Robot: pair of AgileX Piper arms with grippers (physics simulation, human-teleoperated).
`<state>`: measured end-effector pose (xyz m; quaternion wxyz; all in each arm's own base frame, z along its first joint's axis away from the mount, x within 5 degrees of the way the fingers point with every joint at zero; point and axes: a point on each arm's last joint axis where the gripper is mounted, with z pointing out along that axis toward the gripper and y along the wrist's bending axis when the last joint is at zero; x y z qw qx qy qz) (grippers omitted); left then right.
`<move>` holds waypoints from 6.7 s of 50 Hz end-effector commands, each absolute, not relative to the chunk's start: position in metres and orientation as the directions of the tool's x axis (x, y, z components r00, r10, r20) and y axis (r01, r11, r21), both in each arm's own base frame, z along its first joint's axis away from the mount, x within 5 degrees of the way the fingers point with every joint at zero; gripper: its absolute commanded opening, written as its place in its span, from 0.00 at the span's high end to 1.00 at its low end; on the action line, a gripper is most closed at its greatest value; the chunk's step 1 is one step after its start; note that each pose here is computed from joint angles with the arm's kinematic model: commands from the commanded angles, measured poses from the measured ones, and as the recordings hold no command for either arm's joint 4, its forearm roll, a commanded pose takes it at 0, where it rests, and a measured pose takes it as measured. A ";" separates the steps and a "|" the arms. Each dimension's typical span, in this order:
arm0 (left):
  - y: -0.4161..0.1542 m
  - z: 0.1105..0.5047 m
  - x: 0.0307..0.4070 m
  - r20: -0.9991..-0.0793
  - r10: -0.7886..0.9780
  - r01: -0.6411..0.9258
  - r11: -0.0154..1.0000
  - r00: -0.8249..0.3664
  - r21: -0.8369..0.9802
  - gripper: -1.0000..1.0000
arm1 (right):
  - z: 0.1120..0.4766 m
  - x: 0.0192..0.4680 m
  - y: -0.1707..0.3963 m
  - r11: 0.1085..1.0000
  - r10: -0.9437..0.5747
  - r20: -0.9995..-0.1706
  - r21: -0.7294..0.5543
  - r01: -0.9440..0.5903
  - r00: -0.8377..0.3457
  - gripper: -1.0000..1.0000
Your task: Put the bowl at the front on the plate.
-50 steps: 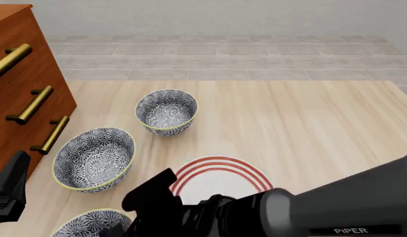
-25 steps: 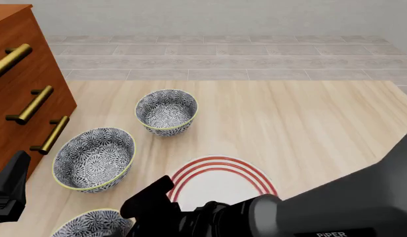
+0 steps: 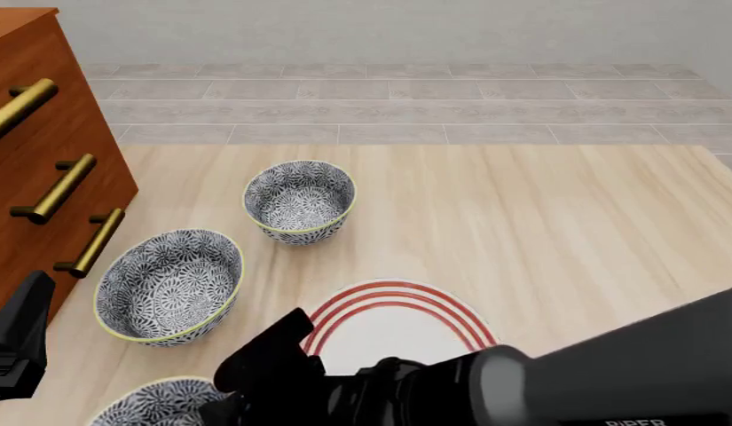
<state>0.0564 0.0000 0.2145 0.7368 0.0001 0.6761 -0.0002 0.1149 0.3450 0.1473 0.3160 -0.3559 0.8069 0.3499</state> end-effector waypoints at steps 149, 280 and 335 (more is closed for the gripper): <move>0.000 0.215 0.056 -0.996 0.000 0.000 1.000 0.086 0.000 0.00 | 0.218 0.205 0.154 0.878 0.102 -0.660 0.412 -0.245 -0.744 1.00; 0.000 0.215 0.056 -0.996 0.000 0.000 1.000 0.086 0.000 0.00 | 0.167 0.166 0.153 0.852 0.079 -0.616 0.450 -0.267 -0.784 0.00; 0.000 0.215 0.056 -0.996 0.000 0.001 1.000 0.086 0.000 0.00 | 0.246 0.178 0.143 0.862 0.030 -0.718 0.371 -0.346 -0.695 0.00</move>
